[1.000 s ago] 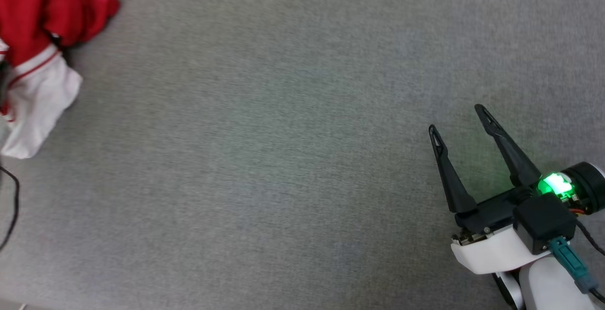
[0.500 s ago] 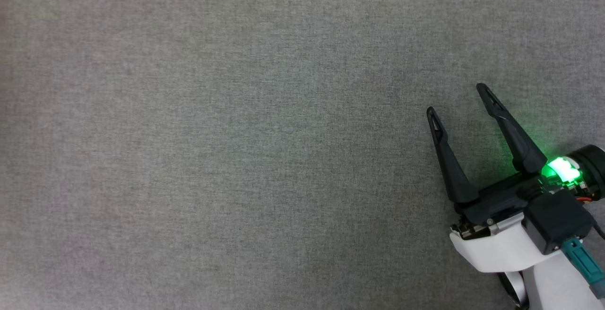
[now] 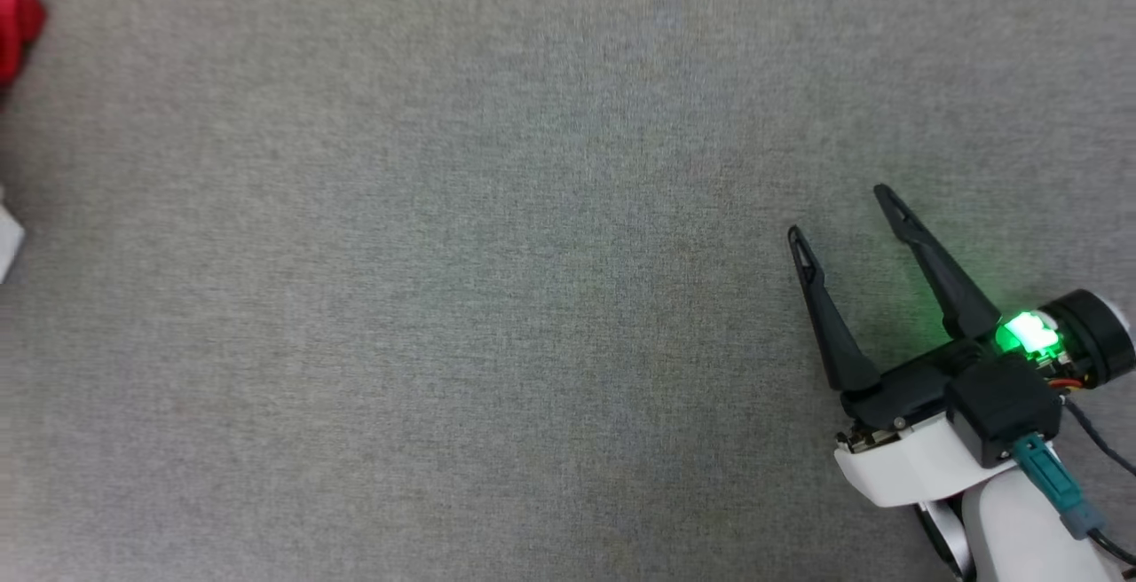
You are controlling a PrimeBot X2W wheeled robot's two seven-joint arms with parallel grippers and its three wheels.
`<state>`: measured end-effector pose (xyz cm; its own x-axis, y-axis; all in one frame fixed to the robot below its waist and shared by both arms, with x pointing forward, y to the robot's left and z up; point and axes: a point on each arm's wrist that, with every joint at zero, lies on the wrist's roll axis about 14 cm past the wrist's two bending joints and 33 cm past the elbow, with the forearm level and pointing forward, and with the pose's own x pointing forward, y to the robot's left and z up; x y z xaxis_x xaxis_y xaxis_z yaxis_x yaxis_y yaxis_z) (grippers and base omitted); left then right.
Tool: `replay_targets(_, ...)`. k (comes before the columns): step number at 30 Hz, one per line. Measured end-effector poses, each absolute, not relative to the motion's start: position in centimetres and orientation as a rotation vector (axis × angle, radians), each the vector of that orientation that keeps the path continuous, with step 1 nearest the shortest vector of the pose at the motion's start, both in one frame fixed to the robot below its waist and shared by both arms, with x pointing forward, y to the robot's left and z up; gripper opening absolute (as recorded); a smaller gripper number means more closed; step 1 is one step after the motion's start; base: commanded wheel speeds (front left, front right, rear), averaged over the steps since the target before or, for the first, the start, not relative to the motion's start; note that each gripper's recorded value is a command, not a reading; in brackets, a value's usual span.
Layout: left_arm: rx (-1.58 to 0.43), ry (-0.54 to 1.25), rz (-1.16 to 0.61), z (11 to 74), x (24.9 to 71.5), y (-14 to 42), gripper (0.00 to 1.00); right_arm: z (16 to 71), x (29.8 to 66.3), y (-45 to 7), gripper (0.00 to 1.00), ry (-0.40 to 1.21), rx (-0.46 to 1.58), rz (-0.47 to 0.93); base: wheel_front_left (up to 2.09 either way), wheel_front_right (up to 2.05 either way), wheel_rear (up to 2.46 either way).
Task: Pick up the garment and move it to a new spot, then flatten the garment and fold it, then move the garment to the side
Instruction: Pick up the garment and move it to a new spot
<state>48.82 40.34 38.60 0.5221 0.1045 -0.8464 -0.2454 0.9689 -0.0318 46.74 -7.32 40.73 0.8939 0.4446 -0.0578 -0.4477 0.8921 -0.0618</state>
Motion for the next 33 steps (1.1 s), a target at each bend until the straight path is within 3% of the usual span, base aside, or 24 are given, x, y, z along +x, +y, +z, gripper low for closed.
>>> replay_targets(6, -0.154, 0.752, 0.13, 45.3, 50.8, 38.5, 0.0, 43.9, 45.8, -7.0, 1.0, -0.009, -0.069, 0.454, 0.0, 0.0, 0.0)
replay_targets(17, 0.008, 0.37, -0.222, 58.0, 50.3, 28.0, 0.0, 49.5, 42.6, -7.2, 1.0, -0.103, -0.059, 0.412, 0.0, 0.0, 0.0)
replay_targets(26, 0.011, 0.086, -0.513, 64.6, 49.6, 14.6, 0.0, 53.1, 40.9, -10.7, 1.0, -0.179, -0.074, 0.298, 0.0, 0.0, 0.0)
replay_targets(33, -0.054, 0.014, -0.74, 64.2, 46.8, 2.7, 0.0, 54.8, 40.1, -15.2, 1.0, -0.217, -0.104, 0.164, 0.0, 0.0, 0.0)
